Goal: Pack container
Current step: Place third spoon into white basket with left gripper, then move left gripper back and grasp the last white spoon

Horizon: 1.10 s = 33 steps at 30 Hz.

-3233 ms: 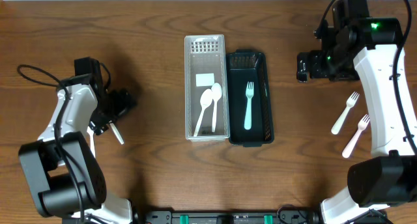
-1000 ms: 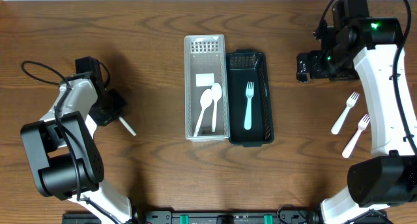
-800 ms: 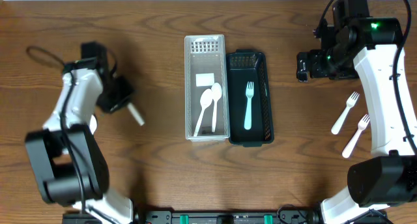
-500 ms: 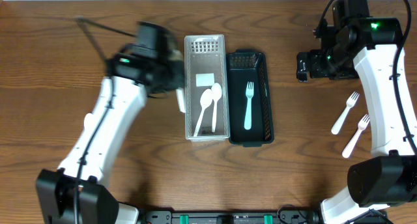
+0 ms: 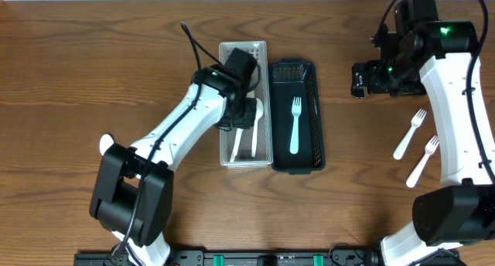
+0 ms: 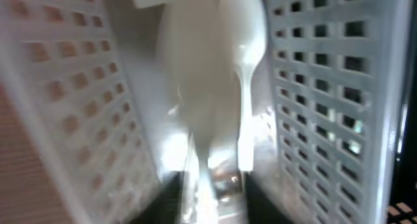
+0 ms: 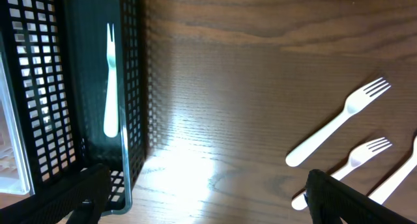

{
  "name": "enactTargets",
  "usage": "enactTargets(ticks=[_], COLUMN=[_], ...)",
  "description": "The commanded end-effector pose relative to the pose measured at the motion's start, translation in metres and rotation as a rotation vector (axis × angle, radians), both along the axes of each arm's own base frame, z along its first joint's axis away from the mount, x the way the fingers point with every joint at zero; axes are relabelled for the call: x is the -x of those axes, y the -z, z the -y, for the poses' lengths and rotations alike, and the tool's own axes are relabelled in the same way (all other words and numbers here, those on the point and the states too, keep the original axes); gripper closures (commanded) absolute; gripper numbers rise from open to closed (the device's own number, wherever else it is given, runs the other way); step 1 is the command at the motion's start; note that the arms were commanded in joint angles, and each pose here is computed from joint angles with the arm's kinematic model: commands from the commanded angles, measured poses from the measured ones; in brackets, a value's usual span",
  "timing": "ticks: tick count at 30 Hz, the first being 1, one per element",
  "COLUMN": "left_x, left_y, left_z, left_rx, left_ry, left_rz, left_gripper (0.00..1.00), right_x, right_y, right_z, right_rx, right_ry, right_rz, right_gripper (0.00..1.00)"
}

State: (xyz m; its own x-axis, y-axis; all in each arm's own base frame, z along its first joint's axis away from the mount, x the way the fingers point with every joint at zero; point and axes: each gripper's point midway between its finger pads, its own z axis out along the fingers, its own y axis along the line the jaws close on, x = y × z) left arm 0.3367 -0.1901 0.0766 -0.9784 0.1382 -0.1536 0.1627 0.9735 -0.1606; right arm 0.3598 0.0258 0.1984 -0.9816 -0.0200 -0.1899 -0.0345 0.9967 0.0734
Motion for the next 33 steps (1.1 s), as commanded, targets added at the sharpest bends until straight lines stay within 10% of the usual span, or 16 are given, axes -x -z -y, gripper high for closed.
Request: enactTargets(ticks=[1, 9, 15, 22, 33], left_x=[-0.017, -0.023, 0.032, 0.095, 0.099], left_y=[-0.038, -0.168, -0.209, -0.175, -0.03], left_z=[-0.013, -0.063, -0.199, -0.286, -0.305], left_rx=[0.003, 0.048, -0.287, -0.397, -0.225], left_ry=[0.02, -0.085, -0.409, -0.638, -0.542], left_rz=[0.091, 0.314, 0.359, 0.138, -0.07], left_gripper=[0.4, 0.31, 0.01, 0.02, 0.02], right_x=[-0.001, -0.001, -0.002, -0.002, -0.001], right_y=[0.0, 0.0, 0.0, 0.0, 0.0], right_z=[0.002, 0.002, 0.002, 0.002, 0.002], right_rx=[-0.006, -0.005, -0.005, -0.006, -0.005], right_ry=[-0.003, -0.004, -0.004, -0.004, -0.004], right_rz=[0.0, 0.001, 0.001, 0.004, 0.0], right_gripper=[0.02, 0.02, 0.02, 0.02, 0.02])
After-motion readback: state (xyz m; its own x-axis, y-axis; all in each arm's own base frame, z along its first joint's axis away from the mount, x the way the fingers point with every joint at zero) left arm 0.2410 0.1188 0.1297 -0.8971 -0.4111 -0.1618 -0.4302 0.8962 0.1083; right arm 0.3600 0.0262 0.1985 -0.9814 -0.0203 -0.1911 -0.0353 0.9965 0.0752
